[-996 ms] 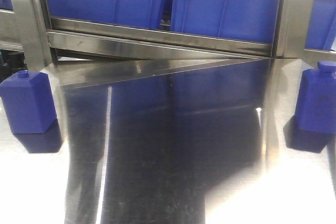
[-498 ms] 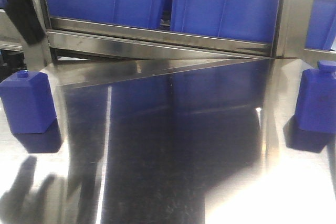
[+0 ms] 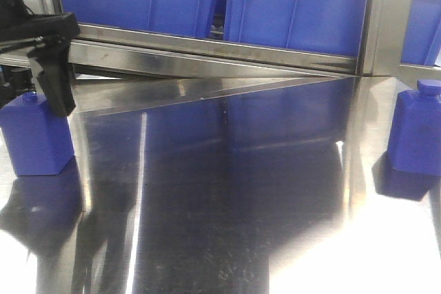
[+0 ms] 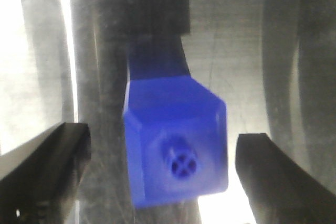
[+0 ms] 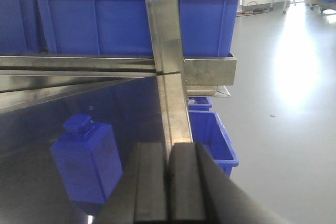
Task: Pick and sort blue part to right shelf
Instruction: 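Grasp the blue bottle-shaped part nearest the left gripper and lift it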
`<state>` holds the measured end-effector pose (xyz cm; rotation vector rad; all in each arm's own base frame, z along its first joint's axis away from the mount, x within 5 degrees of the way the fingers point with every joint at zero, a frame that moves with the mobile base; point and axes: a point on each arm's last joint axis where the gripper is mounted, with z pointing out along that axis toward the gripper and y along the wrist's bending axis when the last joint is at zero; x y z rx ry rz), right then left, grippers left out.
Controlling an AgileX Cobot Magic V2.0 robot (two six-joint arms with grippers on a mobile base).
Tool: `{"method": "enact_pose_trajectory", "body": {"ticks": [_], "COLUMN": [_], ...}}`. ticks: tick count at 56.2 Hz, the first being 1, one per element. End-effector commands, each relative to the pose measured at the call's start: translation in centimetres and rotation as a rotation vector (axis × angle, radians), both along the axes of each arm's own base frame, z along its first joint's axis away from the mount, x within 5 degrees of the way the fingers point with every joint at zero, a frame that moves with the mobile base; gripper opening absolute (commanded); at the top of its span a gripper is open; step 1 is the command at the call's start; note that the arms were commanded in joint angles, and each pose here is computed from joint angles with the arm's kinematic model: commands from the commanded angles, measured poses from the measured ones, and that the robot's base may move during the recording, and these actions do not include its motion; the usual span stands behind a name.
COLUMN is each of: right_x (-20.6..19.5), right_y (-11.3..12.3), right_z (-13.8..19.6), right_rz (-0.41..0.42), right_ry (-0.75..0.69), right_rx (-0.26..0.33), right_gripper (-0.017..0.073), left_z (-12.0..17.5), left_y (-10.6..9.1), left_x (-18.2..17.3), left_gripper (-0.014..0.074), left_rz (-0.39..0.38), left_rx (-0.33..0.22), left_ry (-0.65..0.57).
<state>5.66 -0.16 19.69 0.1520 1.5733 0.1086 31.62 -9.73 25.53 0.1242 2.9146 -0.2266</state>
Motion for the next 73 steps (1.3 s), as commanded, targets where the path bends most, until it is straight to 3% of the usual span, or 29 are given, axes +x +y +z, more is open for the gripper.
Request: {"method": "enact_pose_trajectory", "body": {"ticks": [1,13,36,51,58,73], "right_x": [-0.2,-0.2,-0.2,-0.2,-0.2,-0.2], "right_y": [0.0,0.0,0.0,0.0,0.0,0.0], "right_z": [1.1,1.1,1.1,1.1,1.1,1.5], "right_rz": [-0.002,-0.002,-0.002,-0.002,-0.002,0.0], "right_ry": [-0.108,-0.108,-0.108,-0.108,-0.109,-0.151], "right_rx": [-0.023,-0.023,-0.023,-0.023,-0.023,-0.023], "right_gripper": [0.0052,0.0052,0.0052,0.0052,0.0052,0.0052], "left_z": [2.0,1.2,0.5,1.5,4.0,10.5], "left_y": [-0.4,-0.5,-0.5,-0.4,-0.1,1.8], "left_x": [0.3,0.6,0.6,0.1,-0.7,-6.4], "left_gripper": [0.0608,0.0594,0.0336,0.0335,0.0335,0.0335], "left_rz": [0.011,0.011,0.007,-0.029,-0.047,-0.062], "left_rx": [-0.038,-0.028,-0.016,-0.014,-0.034,-0.1], "left_ry": [-0.096,-0.068,-0.023,-0.05,-0.165,-0.605]}}
